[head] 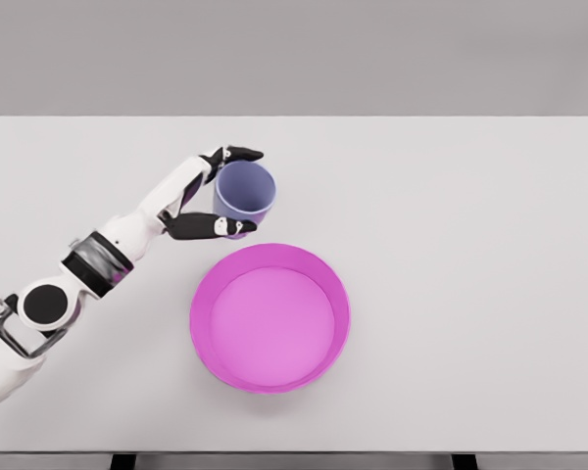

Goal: Flip the cup with left arm and place it on the plate

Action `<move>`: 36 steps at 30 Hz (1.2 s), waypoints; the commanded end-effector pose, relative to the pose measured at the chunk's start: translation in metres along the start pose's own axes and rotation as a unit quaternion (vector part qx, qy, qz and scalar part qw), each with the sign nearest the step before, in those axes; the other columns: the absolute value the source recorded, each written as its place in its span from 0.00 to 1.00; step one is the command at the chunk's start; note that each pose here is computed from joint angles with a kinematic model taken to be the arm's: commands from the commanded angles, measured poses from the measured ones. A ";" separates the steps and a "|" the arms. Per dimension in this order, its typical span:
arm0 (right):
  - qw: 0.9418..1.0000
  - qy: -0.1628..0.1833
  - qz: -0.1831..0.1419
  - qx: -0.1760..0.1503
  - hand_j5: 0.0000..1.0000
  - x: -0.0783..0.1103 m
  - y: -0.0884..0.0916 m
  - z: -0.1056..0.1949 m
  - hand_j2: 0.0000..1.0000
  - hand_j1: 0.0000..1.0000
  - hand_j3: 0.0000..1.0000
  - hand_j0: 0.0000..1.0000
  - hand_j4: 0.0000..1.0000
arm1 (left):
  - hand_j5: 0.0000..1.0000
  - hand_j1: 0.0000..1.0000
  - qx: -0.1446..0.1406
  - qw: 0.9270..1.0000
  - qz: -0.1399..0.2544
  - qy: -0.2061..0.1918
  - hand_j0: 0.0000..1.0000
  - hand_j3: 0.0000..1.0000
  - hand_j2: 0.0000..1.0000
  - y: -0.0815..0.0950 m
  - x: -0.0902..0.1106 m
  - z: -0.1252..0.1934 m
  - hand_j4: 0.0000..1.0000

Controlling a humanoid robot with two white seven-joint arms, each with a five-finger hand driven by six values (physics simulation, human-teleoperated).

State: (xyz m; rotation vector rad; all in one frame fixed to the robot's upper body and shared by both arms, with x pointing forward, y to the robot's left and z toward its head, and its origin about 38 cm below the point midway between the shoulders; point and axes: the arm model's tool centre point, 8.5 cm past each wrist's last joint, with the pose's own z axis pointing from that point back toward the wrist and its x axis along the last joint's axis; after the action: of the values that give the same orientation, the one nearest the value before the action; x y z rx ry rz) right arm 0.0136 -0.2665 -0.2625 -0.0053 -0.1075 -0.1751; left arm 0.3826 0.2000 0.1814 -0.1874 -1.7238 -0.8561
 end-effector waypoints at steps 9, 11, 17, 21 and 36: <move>1.000 0.000 0.000 0.000 1.00 0.000 0.000 0.000 1.00 1.00 1.00 1.00 1.00 | 0.77 0.77 -0.002 0.999 0.030 -0.033 0.77 0.77 0.77 -0.011 0.001 0.004 0.77; 1.000 0.000 0.000 0.000 1.00 0.000 0.000 0.000 1.00 1.00 1.00 1.00 1.00 | 0.77 0.77 -0.003 0.999 0.037 -0.039 0.77 0.77 0.77 -0.016 0.001 0.006 0.77; 1.000 0.000 0.000 0.000 1.00 0.000 0.000 0.000 1.00 1.00 1.00 1.00 1.00 | 0.77 0.77 -0.005 0.997 0.052 -0.060 0.77 0.77 0.77 -0.025 0.000 0.012 0.77; 1.000 0.000 0.000 0.000 1.00 0.000 0.000 0.000 1.00 1.00 1.00 1.00 1.00 | 0.78 0.78 -0.006 0.996 0.061 -0.069 0.78 0.78 0.78 -0.031 -0.003 0.018 0.78; 1.000 0.000 0.000 0.000 1.00 0.000 0.000 0.000 1.00 1.00 1.00 1.00 1.00 | 0.78 0.78 -0.007 0.992 0.095 -0.084 0.78 0.78 0.78 -0.053 -0.012 0.035 0.78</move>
State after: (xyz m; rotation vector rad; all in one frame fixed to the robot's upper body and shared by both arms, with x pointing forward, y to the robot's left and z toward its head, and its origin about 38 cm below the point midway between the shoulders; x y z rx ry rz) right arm 0.0136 -0.2665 -0.2625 -0.0053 -0.1075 -0.1751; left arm 0.3318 0.1883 0.1429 -0.4293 -1.8133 -0.7329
